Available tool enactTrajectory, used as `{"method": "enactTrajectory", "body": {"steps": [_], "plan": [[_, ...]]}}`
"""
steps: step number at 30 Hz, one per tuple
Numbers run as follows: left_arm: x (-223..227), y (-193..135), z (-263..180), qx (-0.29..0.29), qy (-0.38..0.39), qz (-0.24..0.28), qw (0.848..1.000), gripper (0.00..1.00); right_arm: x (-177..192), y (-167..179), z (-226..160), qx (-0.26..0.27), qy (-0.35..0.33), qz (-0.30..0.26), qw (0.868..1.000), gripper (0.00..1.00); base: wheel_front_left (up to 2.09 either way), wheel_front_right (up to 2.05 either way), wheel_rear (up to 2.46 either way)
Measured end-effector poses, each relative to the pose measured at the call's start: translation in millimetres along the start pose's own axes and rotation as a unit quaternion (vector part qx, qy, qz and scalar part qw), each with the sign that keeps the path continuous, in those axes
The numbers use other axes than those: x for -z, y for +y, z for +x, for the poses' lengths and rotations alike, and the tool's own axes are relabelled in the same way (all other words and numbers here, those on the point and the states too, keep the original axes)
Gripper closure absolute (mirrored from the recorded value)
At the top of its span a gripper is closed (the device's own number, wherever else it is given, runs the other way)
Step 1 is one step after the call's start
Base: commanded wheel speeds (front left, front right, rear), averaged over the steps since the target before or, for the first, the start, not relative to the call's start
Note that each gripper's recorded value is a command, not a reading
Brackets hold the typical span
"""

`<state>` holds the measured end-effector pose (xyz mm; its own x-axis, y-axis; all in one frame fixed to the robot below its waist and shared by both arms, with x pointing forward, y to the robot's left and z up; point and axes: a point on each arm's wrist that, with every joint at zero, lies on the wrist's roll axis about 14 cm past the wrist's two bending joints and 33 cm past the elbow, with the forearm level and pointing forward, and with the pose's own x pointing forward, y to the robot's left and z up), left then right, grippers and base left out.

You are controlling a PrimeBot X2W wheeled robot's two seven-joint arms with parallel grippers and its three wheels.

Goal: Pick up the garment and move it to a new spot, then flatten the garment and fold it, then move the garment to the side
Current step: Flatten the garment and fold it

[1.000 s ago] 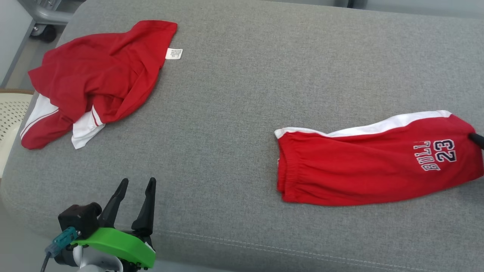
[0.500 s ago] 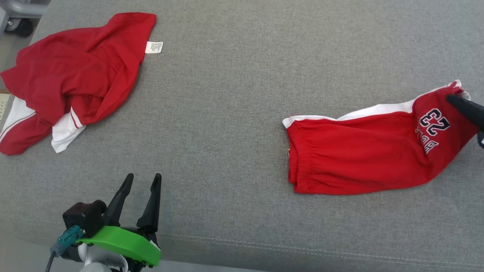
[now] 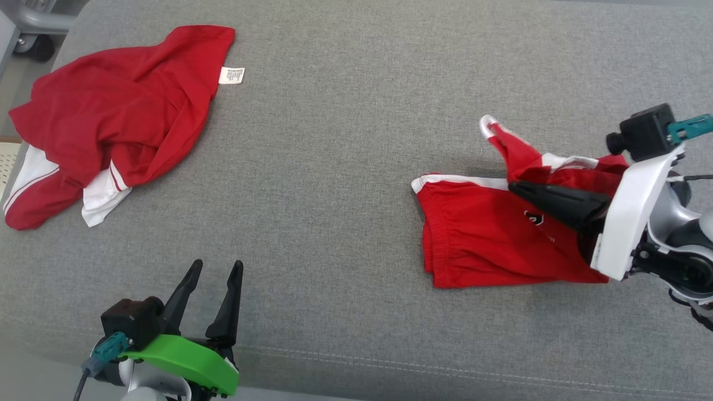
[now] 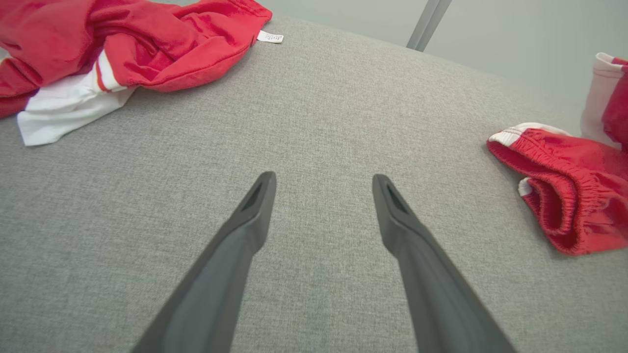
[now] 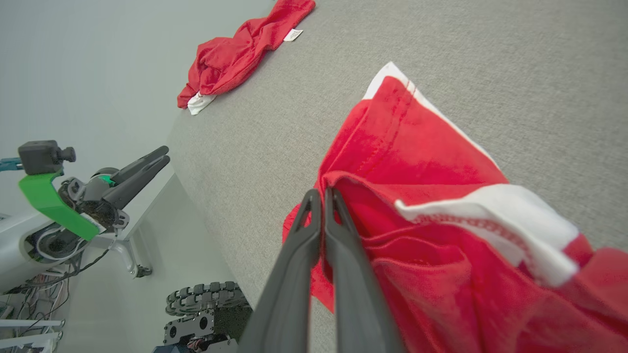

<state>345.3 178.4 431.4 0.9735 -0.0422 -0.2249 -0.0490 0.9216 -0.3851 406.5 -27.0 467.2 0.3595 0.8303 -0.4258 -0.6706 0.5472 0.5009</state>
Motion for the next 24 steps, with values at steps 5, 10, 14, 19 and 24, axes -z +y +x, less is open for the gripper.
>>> {"method": "enactTrajectory", "body": {"steps": [5, 10, 14, 19, 24], "plan": [[2, -7, 1, 0.012, 0.002, -0.002, 1.000, 0.00, 12, 28, 14, -0.041, 0.028, -0.017, 0.999, 1.00, 0.00, 0.00, 0.00], [2, -5, 1, 0.008, 0.001, -0.003, 1.000, 0.00, 10, 46, 28, -0.068, 0.039, -0.040, 0.996, 1.00, 0.00, 0.00, 0.00], [4, -2, 0, 0.004, 0.002, -0.004, 1.000, 0.00, 9, 53, 36, -0.072, 0.048, -0.056, 0.995, 1.00, 0.00, 0.00, 0.00], [8, -4, -1, 0.005, 0.006, -0.010, 1.000, 0.00, 20, 55, 45, -0.072, 0.074, -0.054, 0.993, 1.00, 0.00, 0.00, 0.00], [6, 2, -1, -0.004, 0.003, -0.010, 1.000, 0.00, 26, 64, 50, -0.085, 0.092, -0.064, 0.990, 1.00, 0.00, 0.00, 0.00]]}}
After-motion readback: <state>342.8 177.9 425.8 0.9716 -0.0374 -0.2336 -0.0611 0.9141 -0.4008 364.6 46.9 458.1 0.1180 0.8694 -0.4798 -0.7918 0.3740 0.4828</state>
